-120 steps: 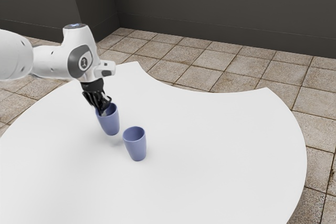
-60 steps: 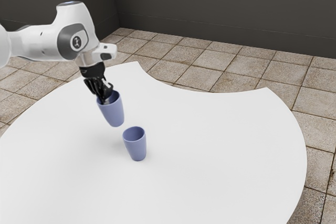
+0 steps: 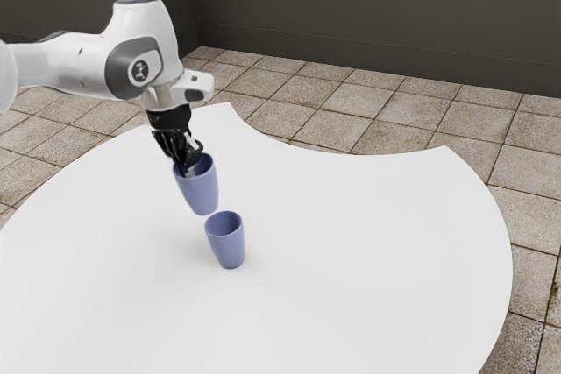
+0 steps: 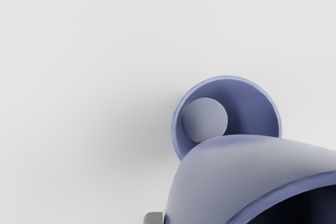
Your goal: Place the left cup onto the right cup
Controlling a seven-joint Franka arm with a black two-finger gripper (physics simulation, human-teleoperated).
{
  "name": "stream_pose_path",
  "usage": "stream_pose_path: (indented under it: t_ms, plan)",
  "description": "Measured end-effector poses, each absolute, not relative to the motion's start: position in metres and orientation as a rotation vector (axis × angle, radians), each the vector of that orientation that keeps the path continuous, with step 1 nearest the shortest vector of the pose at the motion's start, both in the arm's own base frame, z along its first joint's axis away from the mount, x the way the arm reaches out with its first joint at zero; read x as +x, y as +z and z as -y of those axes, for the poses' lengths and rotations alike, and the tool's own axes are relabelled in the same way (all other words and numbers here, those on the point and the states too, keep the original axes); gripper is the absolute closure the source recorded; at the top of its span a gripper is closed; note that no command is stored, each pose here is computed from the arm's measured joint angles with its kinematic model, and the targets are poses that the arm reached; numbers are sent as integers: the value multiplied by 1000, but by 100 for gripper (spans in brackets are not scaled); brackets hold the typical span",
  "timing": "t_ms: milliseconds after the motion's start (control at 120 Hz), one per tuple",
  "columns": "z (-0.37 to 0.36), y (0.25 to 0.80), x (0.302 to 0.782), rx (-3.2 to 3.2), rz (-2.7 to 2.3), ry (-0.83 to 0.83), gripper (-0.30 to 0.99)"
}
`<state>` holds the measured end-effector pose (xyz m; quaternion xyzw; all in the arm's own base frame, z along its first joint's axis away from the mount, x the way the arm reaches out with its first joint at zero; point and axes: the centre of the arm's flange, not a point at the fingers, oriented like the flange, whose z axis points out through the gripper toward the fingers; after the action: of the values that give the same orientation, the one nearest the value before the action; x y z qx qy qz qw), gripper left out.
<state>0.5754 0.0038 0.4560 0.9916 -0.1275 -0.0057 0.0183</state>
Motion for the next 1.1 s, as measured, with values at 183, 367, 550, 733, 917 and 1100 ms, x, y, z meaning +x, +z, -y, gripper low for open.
stream_pose_path:
  t_ms: [183,367,550,733,917,1100]
  plan:
    - [7,447,581,3091,378,-28,78]
    - [11,439,585,3096,346,-26,78]
    - [12,434,588,3098,312,-16,78]
    - [13,431,589,3100,292,-16,78]
    - [16,424,590,3103,282,-31,78]
    - [18,415,592,3105,273,-51,78]
